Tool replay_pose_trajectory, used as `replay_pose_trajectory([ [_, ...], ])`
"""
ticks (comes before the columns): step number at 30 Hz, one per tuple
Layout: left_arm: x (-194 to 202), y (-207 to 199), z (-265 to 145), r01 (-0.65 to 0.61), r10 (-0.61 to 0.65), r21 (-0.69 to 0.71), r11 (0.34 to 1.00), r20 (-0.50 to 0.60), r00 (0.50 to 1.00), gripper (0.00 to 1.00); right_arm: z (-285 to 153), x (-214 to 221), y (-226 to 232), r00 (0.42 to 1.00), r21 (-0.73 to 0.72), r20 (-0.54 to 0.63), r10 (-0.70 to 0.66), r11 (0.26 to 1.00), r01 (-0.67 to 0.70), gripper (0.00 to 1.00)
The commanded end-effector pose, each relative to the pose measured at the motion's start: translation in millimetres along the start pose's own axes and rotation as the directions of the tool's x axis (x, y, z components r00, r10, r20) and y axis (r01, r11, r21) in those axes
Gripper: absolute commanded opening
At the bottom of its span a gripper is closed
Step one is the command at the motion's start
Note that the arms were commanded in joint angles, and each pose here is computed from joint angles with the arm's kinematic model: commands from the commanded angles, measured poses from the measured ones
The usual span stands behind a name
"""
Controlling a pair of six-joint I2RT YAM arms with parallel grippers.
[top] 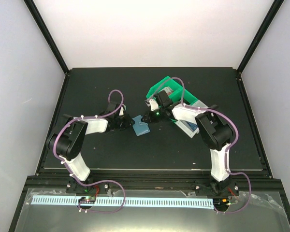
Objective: Put the credit cards into the card holder
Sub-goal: Close the card holder at the center of the board.
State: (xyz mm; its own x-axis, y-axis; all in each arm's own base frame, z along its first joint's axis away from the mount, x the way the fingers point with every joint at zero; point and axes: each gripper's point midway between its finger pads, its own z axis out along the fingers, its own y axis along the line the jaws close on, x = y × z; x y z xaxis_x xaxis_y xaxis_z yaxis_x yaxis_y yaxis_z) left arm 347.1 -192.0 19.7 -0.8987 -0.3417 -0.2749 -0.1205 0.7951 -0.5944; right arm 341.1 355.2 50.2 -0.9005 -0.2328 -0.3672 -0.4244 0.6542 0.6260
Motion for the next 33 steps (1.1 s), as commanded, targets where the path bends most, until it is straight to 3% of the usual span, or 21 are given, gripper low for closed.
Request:
replay_pose_trajectory([
  [1,42.3,48.1,6.5,0.038,-0.059,-0.159,0.987,-0.129,0.990,0.23,-24.1,-16.9,6.3,0.996,0.098,0.058,-0.063,0.994,0.057,0.23],
  [11,44.1,47.7,7.0,0.038,-0.059,-0.152,0.988,-0.136,0.989,0.23,-9.3,-2.9,-15.3,0.981,0.410,-0.065,-0.185,0.891,0.196,0.21],
  [33,46.1,46.9,9.4,0.035,-0.057,-0.142,0.989,-0.149,0.987,0.23,19.7,9.8,-17.1,0.973,0.379,-0.136,-0.187,0.898,0.225,0.15],
])
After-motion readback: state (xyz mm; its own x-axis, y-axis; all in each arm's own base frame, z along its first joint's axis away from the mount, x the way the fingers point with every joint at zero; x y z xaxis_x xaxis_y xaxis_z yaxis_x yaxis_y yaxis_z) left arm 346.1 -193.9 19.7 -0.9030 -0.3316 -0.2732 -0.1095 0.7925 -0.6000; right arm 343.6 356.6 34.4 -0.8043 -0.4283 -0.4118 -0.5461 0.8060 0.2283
